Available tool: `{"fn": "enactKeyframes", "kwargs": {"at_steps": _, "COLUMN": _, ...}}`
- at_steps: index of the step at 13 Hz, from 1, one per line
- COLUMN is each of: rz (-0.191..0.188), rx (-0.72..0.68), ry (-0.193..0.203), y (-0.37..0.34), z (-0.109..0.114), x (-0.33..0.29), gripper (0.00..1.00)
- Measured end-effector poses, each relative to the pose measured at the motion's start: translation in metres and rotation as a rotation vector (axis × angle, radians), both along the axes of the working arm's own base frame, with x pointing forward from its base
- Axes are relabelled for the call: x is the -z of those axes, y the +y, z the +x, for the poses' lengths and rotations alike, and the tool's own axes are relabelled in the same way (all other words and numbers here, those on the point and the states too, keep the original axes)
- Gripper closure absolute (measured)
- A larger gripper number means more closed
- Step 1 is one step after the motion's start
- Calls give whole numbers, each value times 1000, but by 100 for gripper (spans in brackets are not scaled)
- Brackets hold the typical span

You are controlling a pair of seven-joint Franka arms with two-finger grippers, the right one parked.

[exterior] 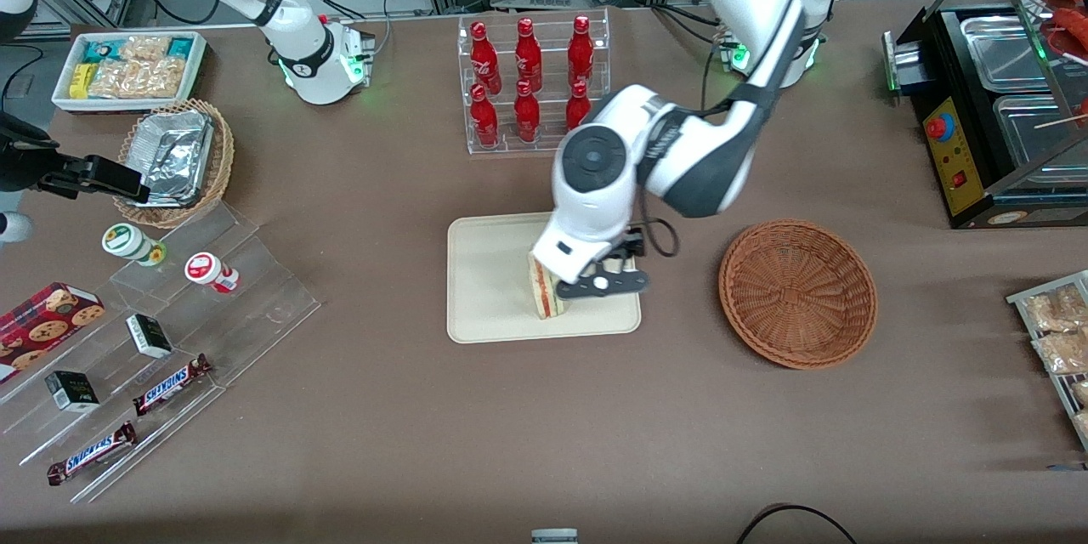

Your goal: Place sandwich from basket to tray

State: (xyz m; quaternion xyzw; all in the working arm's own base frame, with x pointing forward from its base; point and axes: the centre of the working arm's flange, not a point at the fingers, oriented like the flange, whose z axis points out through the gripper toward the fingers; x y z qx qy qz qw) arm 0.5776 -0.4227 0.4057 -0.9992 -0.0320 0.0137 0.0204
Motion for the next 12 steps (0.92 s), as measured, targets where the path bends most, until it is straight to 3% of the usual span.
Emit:
{"fn": "enactKeyframes", "kwargs": {"at_steps": 7, "rz": -16, "rx": 99, "ry": 37, "y": 149, "z": 20, "x": -39, "gripper": 0}}
{"fn": "enactKeyframes", "kwargs": {"at_steps": 12, "rz": -25, "rx": 149, "ry": 87, "y": 262, "z": 3, "x": -72, "gripper": 0}}
